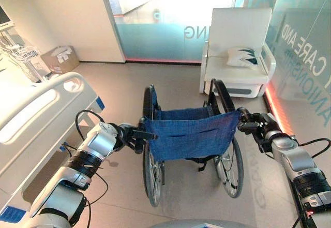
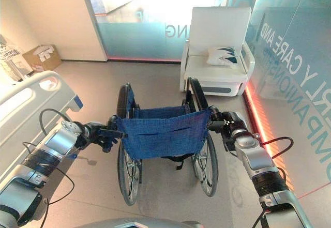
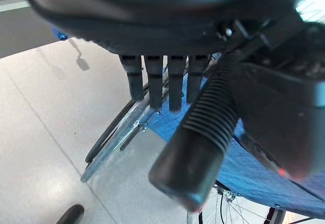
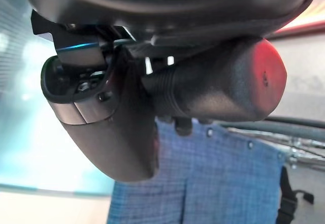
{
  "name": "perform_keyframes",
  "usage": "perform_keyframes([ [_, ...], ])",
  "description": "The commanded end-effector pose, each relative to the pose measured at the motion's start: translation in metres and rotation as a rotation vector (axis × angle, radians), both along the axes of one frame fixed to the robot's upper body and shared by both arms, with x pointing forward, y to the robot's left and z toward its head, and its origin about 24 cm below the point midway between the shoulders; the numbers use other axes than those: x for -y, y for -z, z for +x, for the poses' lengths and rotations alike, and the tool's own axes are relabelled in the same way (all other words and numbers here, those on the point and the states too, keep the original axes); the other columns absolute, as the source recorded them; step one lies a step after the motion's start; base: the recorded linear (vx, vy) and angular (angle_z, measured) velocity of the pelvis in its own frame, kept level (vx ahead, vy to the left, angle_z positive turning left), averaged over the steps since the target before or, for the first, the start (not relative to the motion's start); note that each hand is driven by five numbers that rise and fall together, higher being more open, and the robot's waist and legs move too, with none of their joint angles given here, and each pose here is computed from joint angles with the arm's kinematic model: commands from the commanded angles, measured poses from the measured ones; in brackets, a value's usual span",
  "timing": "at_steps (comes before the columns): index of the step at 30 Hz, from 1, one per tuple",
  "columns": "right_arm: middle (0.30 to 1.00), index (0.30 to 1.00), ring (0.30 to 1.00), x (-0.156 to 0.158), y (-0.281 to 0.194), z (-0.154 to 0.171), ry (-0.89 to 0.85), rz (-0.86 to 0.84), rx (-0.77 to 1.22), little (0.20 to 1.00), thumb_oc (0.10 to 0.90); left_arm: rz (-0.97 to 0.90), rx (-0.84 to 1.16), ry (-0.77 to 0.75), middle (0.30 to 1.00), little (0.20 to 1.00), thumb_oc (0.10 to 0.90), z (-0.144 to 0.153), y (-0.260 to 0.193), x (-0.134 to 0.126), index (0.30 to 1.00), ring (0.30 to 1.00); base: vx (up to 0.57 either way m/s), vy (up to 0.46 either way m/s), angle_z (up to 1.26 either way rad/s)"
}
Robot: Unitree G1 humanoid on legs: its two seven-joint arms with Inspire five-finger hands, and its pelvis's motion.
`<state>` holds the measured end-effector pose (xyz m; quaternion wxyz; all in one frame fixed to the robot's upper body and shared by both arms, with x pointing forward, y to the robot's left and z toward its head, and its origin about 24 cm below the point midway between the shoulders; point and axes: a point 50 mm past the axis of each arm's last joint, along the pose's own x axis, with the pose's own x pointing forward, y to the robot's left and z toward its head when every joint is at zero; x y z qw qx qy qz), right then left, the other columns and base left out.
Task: Push the wheelchair next to the bed
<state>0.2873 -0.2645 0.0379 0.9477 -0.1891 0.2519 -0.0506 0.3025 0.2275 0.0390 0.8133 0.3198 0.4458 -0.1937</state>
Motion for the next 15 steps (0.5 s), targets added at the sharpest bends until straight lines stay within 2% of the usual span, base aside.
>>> perform_keyframes([
  [1, 0.300, 0.300, 0.300, -0.117, -0.014, 0.017, -0.438, 0.317, 0.112, 0.300, 0.400, 0.003, -0.132, 0.122, 0.300, 0.300, 0.400, -0.011, 0.032, 0.034, 0.300, 0.300, 0.00, 0.000, 0.00],
  [7, 0.300, 0.300, 0.300, -0.123, -0.013, 0.017, -0.443, 0.327, 0.107, 0.300, 0.400, -0.001, -0.147, 0.075, 0.300, 0.300, 0.400, -0.016, 0.047, 0.043, 0.300, 0.300, 0.01, -0.001, 0.00],
  [11, 0.300, 0.300, 0.300, -0.126, -0.012, 0.017, -0.445, 0.328, 0.101, 0.300, 0.400, -0.082, -0.085, 0.007, 0.300, 0.300, 0.400, -0.015, 0.053, 0.054, 0.300, 0.300, 0.01, 0.002, 0.01],
  [14, 0.300, 0.300, 0.300, -0.127, -0.010, 0.015, -0.449, 0.334, 0.095, 0.300, 0.400, -0.310, 0.012, -0.140, 0.300, 0.300, 0.400, -0.014, 0.057, 0.082, 0.300, 0.300, 0.03, 0.012, 0.04],
  [15, 0.300, 0.300, 0.300, -0.127, -0.007, 0.012, -0.446, 0.340, 0.095, 0.300, 0.400, -0.446, 0.043, -0.207, 0.300, 0.300, 0.400, -0.015, 0.056, 0.096, 0.300, 0.300, 0.00, 0.000, 0.00],
])
